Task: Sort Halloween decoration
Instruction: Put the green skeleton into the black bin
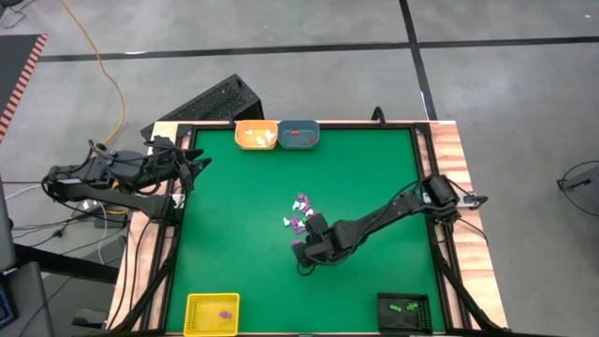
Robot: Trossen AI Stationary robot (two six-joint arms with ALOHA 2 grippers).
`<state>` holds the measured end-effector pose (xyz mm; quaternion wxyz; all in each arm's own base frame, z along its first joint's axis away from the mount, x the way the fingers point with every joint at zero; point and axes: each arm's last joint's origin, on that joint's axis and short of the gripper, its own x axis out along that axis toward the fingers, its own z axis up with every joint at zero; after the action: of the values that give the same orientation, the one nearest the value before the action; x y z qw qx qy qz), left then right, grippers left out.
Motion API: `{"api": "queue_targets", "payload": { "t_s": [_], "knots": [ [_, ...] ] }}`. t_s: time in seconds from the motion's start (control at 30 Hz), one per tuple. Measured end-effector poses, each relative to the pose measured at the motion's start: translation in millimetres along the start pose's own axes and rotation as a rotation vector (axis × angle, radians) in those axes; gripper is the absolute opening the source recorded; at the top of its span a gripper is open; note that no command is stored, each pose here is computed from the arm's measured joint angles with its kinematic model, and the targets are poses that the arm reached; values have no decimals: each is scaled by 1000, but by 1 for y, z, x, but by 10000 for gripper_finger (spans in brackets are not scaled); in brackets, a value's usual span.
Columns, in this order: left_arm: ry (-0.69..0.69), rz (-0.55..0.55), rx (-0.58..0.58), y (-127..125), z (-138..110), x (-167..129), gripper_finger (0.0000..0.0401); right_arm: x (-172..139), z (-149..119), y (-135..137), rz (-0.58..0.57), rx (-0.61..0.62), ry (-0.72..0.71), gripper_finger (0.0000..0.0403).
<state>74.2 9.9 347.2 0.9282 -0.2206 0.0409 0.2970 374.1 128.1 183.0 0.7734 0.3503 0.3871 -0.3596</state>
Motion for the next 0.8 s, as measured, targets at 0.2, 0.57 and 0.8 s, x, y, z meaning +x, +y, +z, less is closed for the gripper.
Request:
{"api": "queue_targets", "payload": {
  "t_s": [0.2, 0.57, 0.8],
  "knots": [
    [0, 1, 0, 0, 0, 0, 231, -5, 3, 3, 29, -23, 97, 66],
    [0, 1, 0, 0, 0, 0, 231, -1, 13, 6, 78, 1, 153, 67],
    [1, -1, -12, 0, 0, 0, 231, 4, 25, 5, 99, 18, 148, 85]
  ]
}}
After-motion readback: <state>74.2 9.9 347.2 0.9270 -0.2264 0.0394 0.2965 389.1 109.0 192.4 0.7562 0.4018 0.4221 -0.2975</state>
